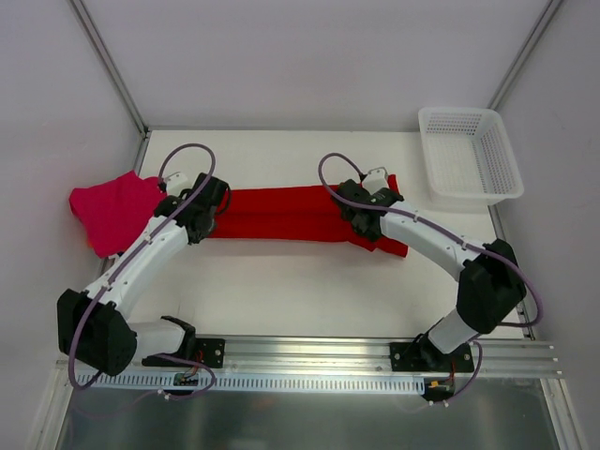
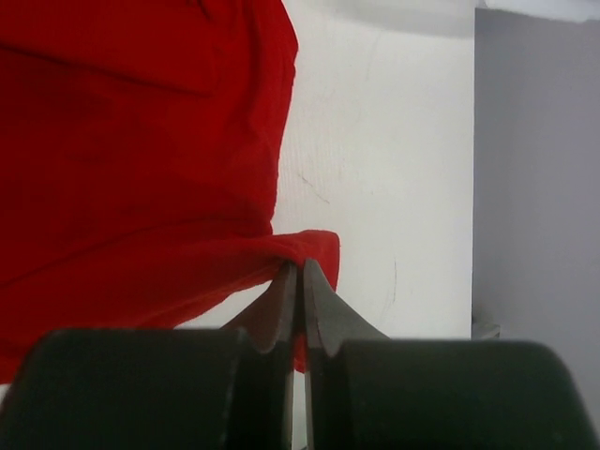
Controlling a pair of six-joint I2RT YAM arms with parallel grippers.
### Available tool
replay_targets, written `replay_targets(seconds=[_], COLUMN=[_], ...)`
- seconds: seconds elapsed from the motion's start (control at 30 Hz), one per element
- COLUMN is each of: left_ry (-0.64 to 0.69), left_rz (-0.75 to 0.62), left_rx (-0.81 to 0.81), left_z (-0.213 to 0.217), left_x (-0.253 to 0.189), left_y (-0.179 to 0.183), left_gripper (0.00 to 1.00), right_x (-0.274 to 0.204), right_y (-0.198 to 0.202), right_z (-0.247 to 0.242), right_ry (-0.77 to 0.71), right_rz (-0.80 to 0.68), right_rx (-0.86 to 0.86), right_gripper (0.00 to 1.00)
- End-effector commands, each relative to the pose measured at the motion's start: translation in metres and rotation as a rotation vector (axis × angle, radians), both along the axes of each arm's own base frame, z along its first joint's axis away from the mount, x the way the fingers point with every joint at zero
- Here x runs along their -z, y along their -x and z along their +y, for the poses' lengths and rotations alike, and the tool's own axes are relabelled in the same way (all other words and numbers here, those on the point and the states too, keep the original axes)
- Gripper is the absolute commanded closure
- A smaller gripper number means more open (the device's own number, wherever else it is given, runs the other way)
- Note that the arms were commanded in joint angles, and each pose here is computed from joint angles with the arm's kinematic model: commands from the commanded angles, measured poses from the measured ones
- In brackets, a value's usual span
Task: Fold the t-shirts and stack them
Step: Fold the tshirt
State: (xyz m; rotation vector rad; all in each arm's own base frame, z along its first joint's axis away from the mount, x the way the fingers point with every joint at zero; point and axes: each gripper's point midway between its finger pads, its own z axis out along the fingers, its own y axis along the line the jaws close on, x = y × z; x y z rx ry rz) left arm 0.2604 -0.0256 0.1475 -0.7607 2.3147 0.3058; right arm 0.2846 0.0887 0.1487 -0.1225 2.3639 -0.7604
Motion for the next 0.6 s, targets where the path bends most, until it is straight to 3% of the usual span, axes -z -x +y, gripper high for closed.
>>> replay_targets(seconds=[0.0,0.57], left_ry=[-0.074,-0.093], left_rz=[0.026,0.163], left_rx=[-0.038,-0.071], left_z=[0.014,0.024], left_x=[-0.007,0.018], left_y=[-0.012,-0.089], left_gripper=[1.0,1.0], right_x=[-0.005,0.004], right_y=[-0.029,-0.14], right_z=[0.012,0.015], right_ry=[-0.001,0.04], right_rz=[-0.022,-0.012], right_rx=[-0.029,-0.033], right_gripper=[0.99,0.99])
